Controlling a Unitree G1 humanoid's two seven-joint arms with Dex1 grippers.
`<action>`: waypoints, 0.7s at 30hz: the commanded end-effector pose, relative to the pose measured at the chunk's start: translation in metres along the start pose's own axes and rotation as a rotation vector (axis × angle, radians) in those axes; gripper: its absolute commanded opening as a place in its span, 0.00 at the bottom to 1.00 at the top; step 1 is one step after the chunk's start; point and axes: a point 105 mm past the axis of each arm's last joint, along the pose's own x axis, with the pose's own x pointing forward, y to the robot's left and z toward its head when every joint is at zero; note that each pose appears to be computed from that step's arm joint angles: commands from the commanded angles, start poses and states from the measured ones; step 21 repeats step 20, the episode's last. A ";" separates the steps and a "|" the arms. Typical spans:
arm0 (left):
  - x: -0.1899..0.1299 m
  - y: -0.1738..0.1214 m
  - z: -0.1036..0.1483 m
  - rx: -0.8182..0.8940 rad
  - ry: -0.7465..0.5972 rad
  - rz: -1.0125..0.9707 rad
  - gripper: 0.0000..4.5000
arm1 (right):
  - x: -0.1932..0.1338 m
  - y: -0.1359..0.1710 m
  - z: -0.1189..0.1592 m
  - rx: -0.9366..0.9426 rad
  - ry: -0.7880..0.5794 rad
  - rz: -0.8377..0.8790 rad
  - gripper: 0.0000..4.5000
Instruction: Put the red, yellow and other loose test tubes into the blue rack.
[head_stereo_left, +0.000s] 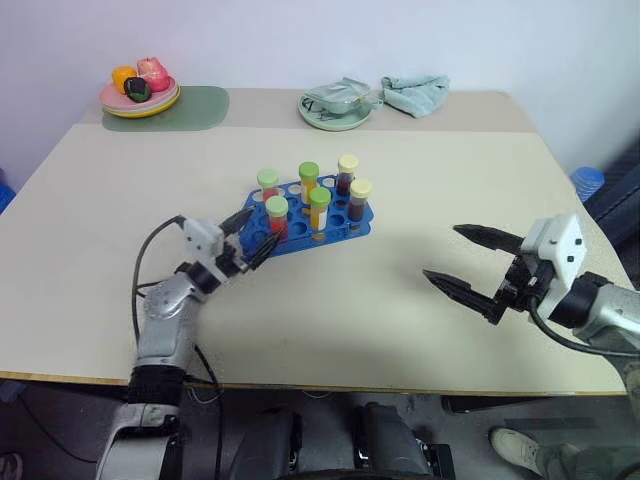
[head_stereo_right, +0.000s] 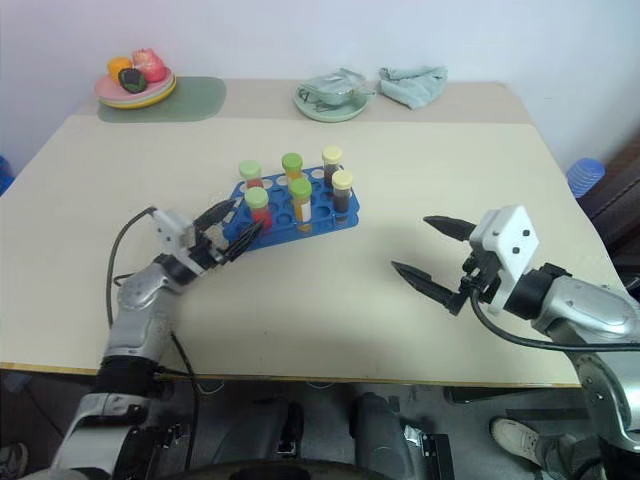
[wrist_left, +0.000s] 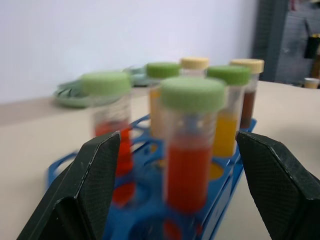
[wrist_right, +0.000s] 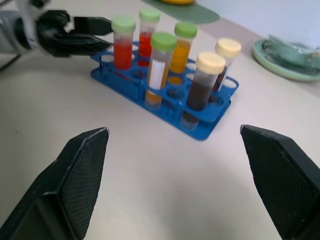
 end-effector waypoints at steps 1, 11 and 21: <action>-0.019 0.013 0.015 0.033 -0.010 -0.002 0.83 | -0.001 -0.002 -0.004 -0.013 -0.034 -0.046 0.96; -0.065 0.025 0.035 0.079 0.099 -0.047 0.83 | -0.038 0.003 -0.039 0.075 0.039 -0.155 0.96; -0.075 0.021 0.042 0.055 0.177 -0.104 0.83 | -0.079 -0.002 -0.064 0.103 0.095 -0.258 0.96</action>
